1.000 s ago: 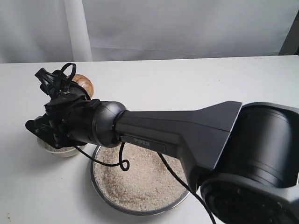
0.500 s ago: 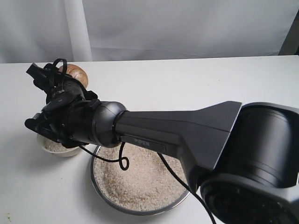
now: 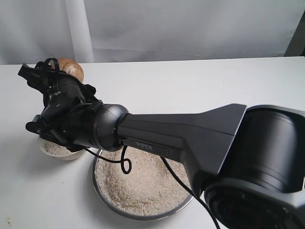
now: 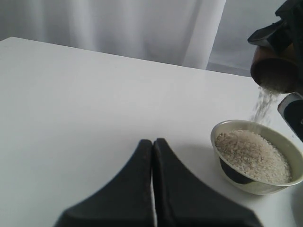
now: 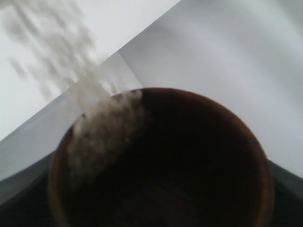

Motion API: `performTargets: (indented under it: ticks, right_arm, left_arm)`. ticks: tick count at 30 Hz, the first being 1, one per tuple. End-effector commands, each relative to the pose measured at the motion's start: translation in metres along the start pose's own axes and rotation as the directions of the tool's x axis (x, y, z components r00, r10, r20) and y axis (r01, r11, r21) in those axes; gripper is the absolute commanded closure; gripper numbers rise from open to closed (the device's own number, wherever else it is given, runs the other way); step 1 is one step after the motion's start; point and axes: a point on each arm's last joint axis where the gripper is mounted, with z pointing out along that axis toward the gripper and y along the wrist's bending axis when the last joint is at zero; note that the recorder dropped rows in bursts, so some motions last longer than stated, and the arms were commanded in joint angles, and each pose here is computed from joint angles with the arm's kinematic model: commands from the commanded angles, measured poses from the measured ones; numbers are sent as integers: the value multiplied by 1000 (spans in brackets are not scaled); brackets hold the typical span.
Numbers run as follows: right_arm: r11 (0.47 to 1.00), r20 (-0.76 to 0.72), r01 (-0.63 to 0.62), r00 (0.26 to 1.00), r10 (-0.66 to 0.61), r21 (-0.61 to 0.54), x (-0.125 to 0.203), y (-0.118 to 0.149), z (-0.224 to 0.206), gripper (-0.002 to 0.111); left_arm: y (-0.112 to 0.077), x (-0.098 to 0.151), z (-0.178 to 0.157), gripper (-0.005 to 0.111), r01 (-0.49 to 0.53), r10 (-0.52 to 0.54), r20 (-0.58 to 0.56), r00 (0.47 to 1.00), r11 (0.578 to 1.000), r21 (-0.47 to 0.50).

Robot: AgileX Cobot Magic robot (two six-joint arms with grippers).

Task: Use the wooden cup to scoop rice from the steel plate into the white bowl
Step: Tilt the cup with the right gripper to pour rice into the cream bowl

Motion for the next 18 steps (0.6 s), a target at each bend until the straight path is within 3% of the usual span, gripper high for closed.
performTargets:
  ticks: [1, 18]
  right_arm:
    - [999, -24, 31, 999, -30, 39, 6, -8, -3, 108]
    - [997, -36, 56, 998, -54, 52, 7, -9, -3, 108]
  left_arm:
    - [-1, -2, 0, 107, 6, -6, 7, 1000, 1000, 10]
    - [-1, -2, 0, 107, 6, -6, 7, 1000, 1000, 10]
